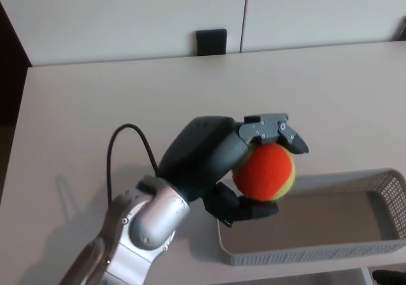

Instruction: The robot walk towards a table in front and uses its left hand to pickup a tennis ball on the left side and put it in a container on the right hand side

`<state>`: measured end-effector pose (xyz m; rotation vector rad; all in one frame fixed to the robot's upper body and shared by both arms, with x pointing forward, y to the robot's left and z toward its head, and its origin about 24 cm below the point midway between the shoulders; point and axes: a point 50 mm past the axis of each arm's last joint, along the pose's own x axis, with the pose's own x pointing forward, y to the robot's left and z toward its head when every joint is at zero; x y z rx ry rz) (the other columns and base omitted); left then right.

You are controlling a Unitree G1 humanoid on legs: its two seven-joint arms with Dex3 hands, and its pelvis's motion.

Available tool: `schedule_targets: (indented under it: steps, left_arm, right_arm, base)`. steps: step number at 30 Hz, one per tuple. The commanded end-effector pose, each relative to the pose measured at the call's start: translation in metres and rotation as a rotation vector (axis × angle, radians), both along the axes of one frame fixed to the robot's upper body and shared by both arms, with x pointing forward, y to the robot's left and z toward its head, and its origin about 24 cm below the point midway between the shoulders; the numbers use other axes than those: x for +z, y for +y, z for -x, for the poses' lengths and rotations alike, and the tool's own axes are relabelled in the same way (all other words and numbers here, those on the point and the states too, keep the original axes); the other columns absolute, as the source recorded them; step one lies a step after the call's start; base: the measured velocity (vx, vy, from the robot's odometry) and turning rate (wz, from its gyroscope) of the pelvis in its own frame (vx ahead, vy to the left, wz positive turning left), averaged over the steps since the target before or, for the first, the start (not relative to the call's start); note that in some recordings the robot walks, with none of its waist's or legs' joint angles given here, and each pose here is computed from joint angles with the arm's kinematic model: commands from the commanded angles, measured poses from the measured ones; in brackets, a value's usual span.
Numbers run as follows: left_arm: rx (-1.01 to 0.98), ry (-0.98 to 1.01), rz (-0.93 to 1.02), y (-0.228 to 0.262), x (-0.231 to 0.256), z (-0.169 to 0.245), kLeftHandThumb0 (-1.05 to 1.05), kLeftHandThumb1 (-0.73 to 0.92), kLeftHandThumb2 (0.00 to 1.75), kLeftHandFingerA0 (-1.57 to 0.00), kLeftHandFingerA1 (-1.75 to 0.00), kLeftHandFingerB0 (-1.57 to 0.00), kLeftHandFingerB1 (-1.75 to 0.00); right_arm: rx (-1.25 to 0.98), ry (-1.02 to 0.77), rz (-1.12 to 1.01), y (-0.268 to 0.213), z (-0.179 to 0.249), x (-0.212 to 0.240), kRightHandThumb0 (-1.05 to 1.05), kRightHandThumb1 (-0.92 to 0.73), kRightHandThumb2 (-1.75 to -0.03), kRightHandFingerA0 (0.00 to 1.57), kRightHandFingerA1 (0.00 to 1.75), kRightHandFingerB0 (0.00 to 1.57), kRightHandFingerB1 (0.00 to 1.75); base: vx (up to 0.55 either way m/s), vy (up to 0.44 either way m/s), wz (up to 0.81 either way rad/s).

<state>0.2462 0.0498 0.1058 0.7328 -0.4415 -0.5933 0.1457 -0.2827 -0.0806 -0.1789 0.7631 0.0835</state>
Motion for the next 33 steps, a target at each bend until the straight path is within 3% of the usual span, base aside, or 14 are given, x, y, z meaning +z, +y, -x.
schedule_targets:
  steps: [1,4,5,6,8,9,10,11,12,13,14,15,33]
  left_arm:
    - [0.023,0.031,-0.071,0.002,-0.012,0.001,-0.45,0.47,0.94,-1.14,-1.44,-1.04,-0.89]
    - [0.026,0.033,-0.088,0.002,-0.015,0.003,-0.44,0.47,0.95,-1.14,-1.45,-1.04,-0.87]
    - [0.035,0.027,-0.095,0.003,-0.016,0.003,-0.44,0.46,0.9,-1.14,-1.48,-1.01,-0.69]
    - [0.051,0.024,-0.107,0.004,-0.018,0.003,-0.45,0.52,0.77,-1.24,-1.16,-0.9,-0.53]
    - [0.054,0.032,-0.108,0.004,-0.018,0.003,-0.45,0.52,0.77,-1.24,-1.16,-0.9,-0.53]
    - [0.054,0.034,-0.141,0.006,-0.018,0.001,-0.57,0.58,0.59,-1.0,-0.65,-0.59,-0.38]
    - [0.047,0.037,-0.169,0.008,-0.017,-0.001,-0.78,0.49,0.86,-0.65,-0.56,-0.37,-0.46]
    - [0.04,0.041,-0.2,0.009,-0.016,-0.003,-0.78,0.49,0.86,-0.65,-0.56,-0.37,-0.46]
    - [0.011,0.068,-0.267,0.012,-0.016,-0.005,-0.84,0.43,0.81,-0.3,-0.46,-0.17,-0.43]
    - [0.0,0.08,-0.295,0.014,-0.017,-0.006,-0.84,0.43,0.81,-0.3,-0.46,-0.17,-0.43]
    - [-0.012,0.102,-0.324,0.014,-0.018,-0.004,-0.95,0.41,0.73,-0.13,-0.44,-0.17,-0.43]
    - [-0.021,0.113,-0.348,0.015,-0.019,-0.003,-0.4,0.0,0.77,0.0,-0.54,0.0,-0.5]
    - [-0.083,0.169,-0.428,0.028,-0.008,0.003,-0.4,-0.06,0.75,0.0,-0.53,-0.03,-0.52]
  right_arm:
    - [0.026,-0.01,0.027,-0.005,0.001,0.003,-0.27,-0.61,-0.58,0.51,0.5,0.41,0.41]
    - [0.027,-0.005,0.032,-0.006,0.002,0.003,-0.27,-0.61,-0.58,0.51,0.49,0.41,0.41]
    - [0.032,-0.006,0.033,-0.006,0.002,0.003,-0.28,-0.61,-0.58,0.49,0.49,0.41,0.41]
    - [0.039,-0.008,0.033,-0.006,0.001,0.004,-0.28,-0.61,-0.58,0.49,0.49,0.41,0.42]
    - [0.039,-0.01,0.032,-0.006,0.001,0.004,-0.28,-0.61,-0.58,0.49,0.49,0.41,0.42]
    - [0.038,-0.009,0.031,-0.005,-0.001,0.004,-0.28,-0.6,-0.58,0.5,0.49,0.42,0.42]
    - [0.038,-0.012,0.03,-0.004,-0.004,0.004,-0.28,-0.6,-0.58,0.51,0.5,0.42,0.42]
    - [0.039,-0.015,0.03,-0.003,-0.007,0.004,-0.28,-0.6,-0.58,0.51,0.5,0.42,0.42]
    - [0.038,-0.009,0.033,-0.002,-0.01,0.004,-0.28,-0.61,-0.58,0.51,0.48,0.42,0.41]
    - [0.037,-0.006,0.034,-0.002,-0.011,0.004,-0.28,-0.61,-0.58,0.51,0.48,0.42,0.41]
    - [0.042,-0.001,0.035,-0.002,-0.008,0.003,-0.28,-0.61,-0.58,0.51,0.48,0.42,0.4]
    - [0.045,-0.001,0.034,-0.002,-0.008,0.004,-0.28,-0.62,-0.58,0.49,0.47,0.41,0.41]
    - [0.076,-0.012,0.032,0.001,-0.013,0.006,-0.32,-0.59,-0.57,0.51,0.49,0.4,0.4]
  base:
    - [-0.09,-0.028,0.01]
    - [-0.09,-0.03,0.02]
    - [0.0,0.0,0.0]
    - [0.0,0.0,0.0]
    - [0.0,0.0,0.0]
    - [0.0,0.0,0.0]
    - [0.0,0.0,0.0]
    - [0.0,0.0,0.0]
    - [0.0,0.0,0.0]
    - [0.0,0.0,0.0]
    - [0.0,0.0,0.0]
    - [0.0,0.0,0.0]
    - [0.0,0.0,0.0]
